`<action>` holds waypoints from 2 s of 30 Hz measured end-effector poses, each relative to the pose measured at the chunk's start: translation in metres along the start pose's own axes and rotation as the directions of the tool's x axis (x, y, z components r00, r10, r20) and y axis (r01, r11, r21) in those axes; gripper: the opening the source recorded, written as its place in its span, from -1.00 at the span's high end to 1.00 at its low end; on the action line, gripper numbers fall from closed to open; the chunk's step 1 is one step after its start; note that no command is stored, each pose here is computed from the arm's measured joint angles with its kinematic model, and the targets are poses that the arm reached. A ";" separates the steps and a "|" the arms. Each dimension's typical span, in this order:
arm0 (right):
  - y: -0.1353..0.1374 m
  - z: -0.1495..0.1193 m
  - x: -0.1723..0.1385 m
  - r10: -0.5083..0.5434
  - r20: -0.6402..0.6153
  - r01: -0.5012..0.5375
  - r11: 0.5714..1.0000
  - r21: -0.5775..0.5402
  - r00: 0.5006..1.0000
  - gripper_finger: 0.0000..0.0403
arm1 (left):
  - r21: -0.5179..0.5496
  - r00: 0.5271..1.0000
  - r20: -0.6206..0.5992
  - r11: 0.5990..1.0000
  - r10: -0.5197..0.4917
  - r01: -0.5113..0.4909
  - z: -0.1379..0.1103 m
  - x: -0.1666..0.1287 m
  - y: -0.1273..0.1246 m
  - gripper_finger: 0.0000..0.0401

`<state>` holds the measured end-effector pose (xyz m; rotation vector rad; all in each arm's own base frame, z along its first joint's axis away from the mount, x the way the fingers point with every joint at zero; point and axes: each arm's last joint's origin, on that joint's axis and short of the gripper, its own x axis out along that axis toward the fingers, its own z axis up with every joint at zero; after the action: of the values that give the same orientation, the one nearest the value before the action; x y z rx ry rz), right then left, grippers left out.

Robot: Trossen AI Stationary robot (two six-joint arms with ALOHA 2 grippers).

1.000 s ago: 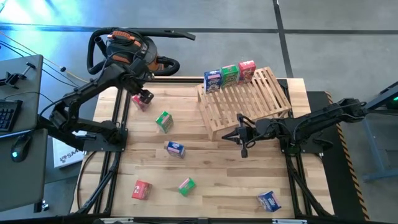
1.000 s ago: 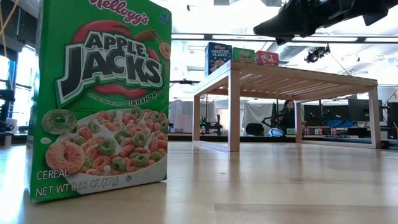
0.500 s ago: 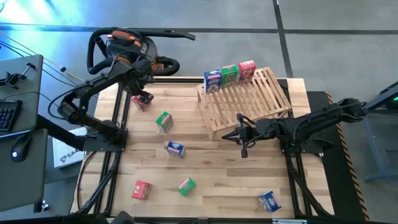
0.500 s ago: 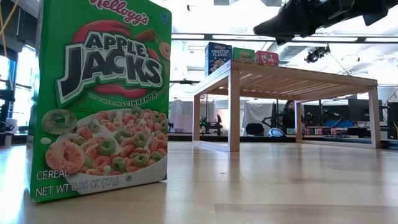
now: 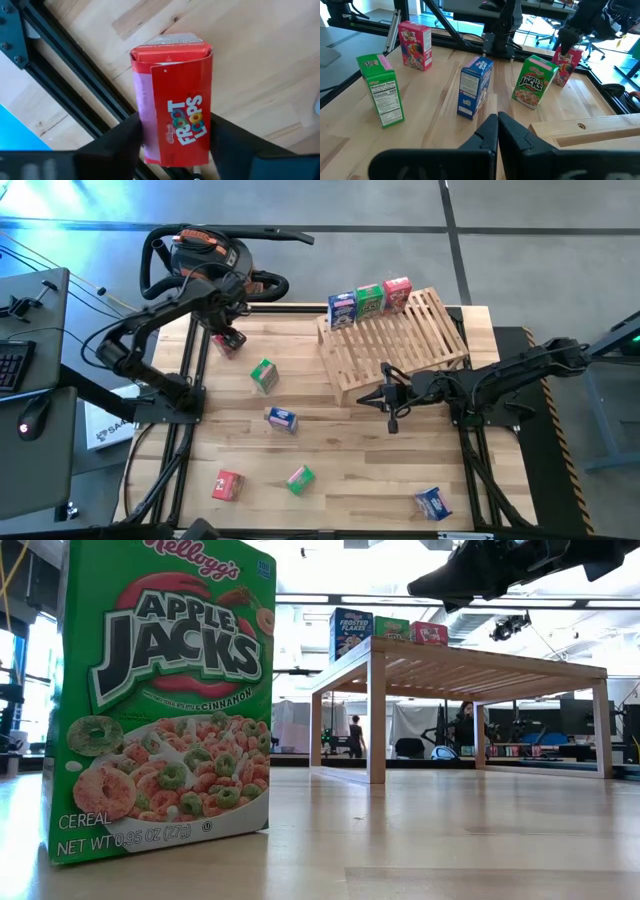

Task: Stack cereal on shelf
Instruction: Put the top red cereal box on the shelf aligned with the other red cereal box

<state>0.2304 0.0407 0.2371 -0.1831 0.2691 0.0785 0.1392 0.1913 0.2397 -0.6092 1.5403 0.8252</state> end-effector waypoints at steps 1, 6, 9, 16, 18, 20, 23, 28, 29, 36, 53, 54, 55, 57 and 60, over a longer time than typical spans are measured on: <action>0.000 0.000 0.000 0.000 0.000 0.000 1.000 0.000 1.000 1.00 | 0.003 1.000 0.006 1.000 0.000 0.000 -0.001 -0.001 0.000 0.14; 0.000 0.000 0.000 0.000 0.000 0.000 1.000 0.004 1.000 1.00 | 0.041 0.998 0.069 0.999 -0.001 -0.001 -0.008 -0.016 0.000 0.46; 0.000 0.000 0.000 -0.001 0.001 0.001 1.000 0.008 1.000 1.00 | 0.058 0.992 0.128 0.998 -0.002 -0.005 -0.012 -0.038 0.000 0.57; -0.001 0.006 0.000 -0.004 0.023 0.003 0.999 0.036 1.000 1.00 | 0.120 0.948 0.316 0.993 -0.035 -0.004 -0.023 -0.111 -0.012 0.61; -0.001 0.008 0.000 -0.004 0.027 0.002 0.999 0.050 1.000 1.00 | 0.155 0.924 0.377 0.988 -0.066 0.007 -0.027 -0.131 -0.023 0.61; 0.000 0.008 -0.001 0.001 0.027 -0.002 0.998 0.058 1.000 1.00 | 0.204 0.899 0.423 0.979 -0.109 0.023 -0.033 -0.147 -0.037 0.61; 0.006 0.010 -0.003 0.022 0.038 -0.024 0.998 0.052 0.999 1.00 | 0.300 0.868 0.460 0.953 -0.186 0.046 -0.044 -0.163 -0.065 0.61; 0.023 0.014 -0.014 0.024 0.041 -0.027 0.997 0.068 0.999 1.00 | 0.449 0.825 0.464 0.889 -0.322 0.094 -0.068 -0.172 -0.119 0.61; 0.027 0.015 -0.017 0.030 0.037 -0.033 0.997 0.075 0.999 1.00 | 0.474 0.813 0.464 0.874 -0.351 0.107 -0.073 -0.174 -0.130 0.61; 0.054 0.018 -0.031 0.071 0.044 -0.074 0.993 0.088 0.997 1.00 | 0.649 0.758 0.423 0.750 -0.496 0.128 -0.093 -0.168 -0.213 0.61; 0.083 0.018 -0.047 0.109 0.054 -0.113 0.991 0.070 0.993 1.00 | 0.758 0.864 0.297 0.651 -0.407 0.046 -0.072 -0.105 -0.343 0.61; 0.083 0.018 -0.047 0.108 0.054 -0.112 0.991 0.068 0.993 1.00 | 0.763 0.870 0.289 0.644 -0.400 0.043 -0.070 -0.102 -0.348 0.61; 0.083 0.018 -0.047 0.107 0.053 -0.111 0.992 0.067 0.993 1.00 | 0.765 0.871 0.286 0.642 -0.400 0.043 -0.069 -0.101 -0.353 0.61; 0.083 0.018 -0.047 0.108 0.053 -0.111 0.992 0.066 0.993 1.00 | 0.767 0.875 0.279 0.640 -0.394 0.044 -0.066 -0.096 -0.360 0.61; 0.083 0.018 -0.047 0.108 0.048 -0.111 0.992 0.063 0.993 1.00 | 0.768 0.891 0.246 0.638 -0.382 0.062 -0.060 -0.085 -0.367 0.61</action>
<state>0.1815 0.1231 0.2523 -0.1015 0.2368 0.1819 0.3998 -0.0859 0.2673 -0.0020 1.2382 0.0440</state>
